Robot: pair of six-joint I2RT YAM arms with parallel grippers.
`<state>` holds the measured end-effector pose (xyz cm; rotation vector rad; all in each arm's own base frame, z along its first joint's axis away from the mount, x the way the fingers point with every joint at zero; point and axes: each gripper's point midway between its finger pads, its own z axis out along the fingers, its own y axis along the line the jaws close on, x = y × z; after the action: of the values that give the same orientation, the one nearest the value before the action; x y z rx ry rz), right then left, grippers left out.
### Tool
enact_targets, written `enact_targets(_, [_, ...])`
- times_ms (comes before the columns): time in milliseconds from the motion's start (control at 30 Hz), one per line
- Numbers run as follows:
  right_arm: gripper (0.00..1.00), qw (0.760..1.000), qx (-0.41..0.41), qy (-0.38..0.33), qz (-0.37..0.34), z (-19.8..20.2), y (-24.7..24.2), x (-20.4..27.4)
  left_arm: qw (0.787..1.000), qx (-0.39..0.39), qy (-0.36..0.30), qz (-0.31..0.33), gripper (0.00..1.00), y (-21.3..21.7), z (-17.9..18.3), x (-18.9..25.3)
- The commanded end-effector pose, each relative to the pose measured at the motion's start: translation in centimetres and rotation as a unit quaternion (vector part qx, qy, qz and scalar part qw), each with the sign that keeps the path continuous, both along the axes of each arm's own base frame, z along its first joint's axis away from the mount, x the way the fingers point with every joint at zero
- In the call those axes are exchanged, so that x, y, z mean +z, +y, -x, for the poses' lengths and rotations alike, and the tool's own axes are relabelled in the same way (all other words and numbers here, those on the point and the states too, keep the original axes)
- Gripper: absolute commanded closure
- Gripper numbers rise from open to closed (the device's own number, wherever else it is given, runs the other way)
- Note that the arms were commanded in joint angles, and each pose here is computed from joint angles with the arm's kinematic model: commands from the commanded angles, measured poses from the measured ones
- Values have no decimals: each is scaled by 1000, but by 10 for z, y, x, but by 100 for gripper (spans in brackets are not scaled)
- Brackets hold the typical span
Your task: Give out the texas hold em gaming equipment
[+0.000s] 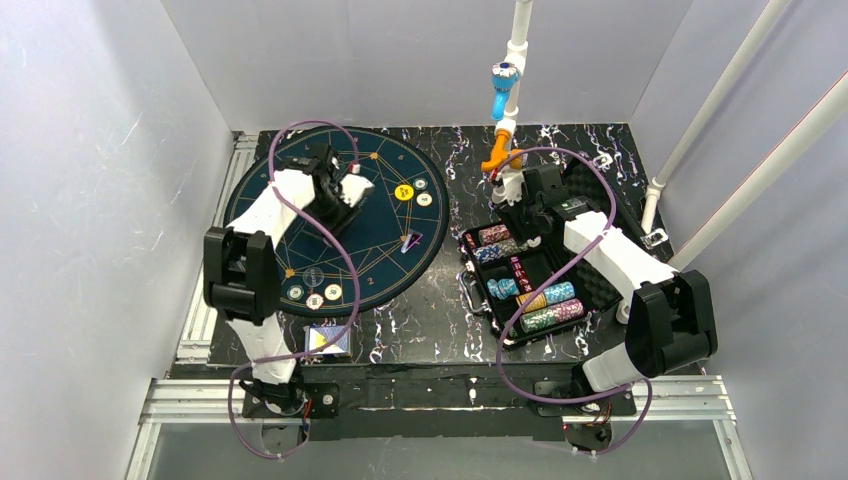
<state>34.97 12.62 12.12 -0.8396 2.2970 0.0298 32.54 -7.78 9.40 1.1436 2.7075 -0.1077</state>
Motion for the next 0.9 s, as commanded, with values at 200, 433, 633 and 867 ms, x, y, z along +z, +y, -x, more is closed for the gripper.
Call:
enact_targets(200, [40, 999, 9, -30, -25, -7, 8, 19, 999, 25, 21, 19, 89, 21, -56, -26])
enact_targets(433, [37, 999, 10, -27, -24, -7, 8, 18, 999, 38, 27, 7, 73, 25, -76, -47])
enact_targets(633, [35, 999, 9, -28, -23, -7, 7, 19, 999, 41, 28, 8, 54, 28, -79, -49])
enact_targets(867, [34, 999, 9, -28, -23, -7, 7, 19, 999, 37, 32, 16, 51, 26, -77, -44])
